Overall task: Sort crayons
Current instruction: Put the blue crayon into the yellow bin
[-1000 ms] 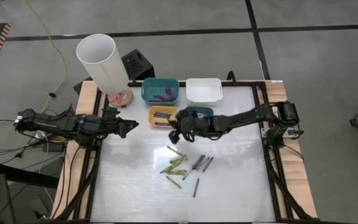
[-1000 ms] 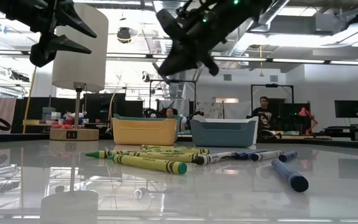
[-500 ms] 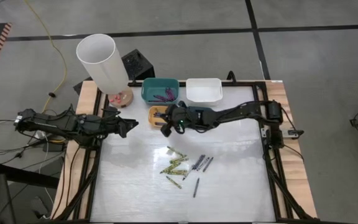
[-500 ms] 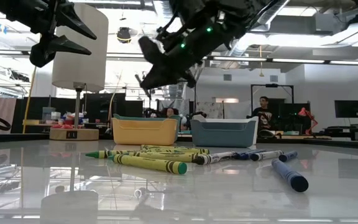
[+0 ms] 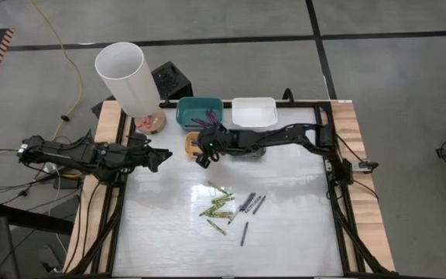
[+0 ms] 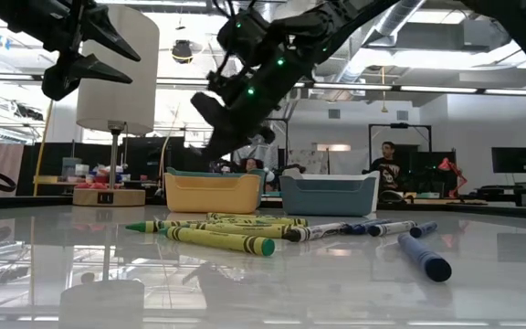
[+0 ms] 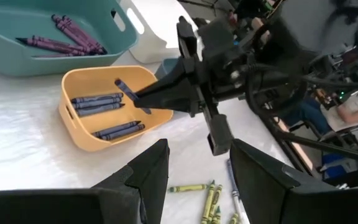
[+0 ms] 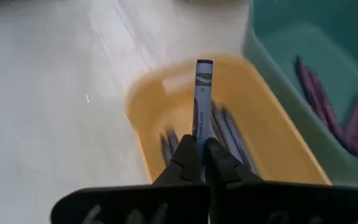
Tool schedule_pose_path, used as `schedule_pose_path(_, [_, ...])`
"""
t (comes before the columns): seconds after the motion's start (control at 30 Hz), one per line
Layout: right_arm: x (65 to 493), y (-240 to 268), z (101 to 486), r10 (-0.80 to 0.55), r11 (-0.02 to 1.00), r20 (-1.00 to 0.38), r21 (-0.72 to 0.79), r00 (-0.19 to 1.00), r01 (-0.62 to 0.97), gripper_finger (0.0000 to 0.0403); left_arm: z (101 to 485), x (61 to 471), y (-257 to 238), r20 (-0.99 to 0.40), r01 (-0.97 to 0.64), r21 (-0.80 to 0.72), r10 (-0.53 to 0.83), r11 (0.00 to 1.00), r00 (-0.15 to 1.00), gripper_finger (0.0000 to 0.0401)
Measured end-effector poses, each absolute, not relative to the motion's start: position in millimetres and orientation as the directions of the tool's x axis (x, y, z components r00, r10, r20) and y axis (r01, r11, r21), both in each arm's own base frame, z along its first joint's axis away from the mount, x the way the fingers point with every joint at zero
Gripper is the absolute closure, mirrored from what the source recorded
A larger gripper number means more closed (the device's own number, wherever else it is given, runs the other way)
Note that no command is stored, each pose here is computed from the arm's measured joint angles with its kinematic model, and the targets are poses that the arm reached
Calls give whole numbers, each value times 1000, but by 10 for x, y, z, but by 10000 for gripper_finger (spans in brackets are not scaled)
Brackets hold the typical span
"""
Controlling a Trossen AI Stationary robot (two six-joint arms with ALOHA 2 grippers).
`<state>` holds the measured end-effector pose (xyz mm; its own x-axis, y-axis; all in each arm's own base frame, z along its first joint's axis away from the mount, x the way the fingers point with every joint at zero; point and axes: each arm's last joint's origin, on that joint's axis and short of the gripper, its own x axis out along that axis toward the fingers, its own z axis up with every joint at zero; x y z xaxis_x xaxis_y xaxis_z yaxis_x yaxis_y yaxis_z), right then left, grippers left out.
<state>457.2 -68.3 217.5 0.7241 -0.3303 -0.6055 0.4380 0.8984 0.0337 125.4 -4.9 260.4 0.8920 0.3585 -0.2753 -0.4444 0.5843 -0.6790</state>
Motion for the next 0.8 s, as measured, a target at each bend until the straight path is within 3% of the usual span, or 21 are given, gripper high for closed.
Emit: schedule_pose_path(0.8, [4556,-806,1832,-330,883,-718,-6,613,469,403,2605,1251,-42,-272,-459,-674,384,578,882,241])
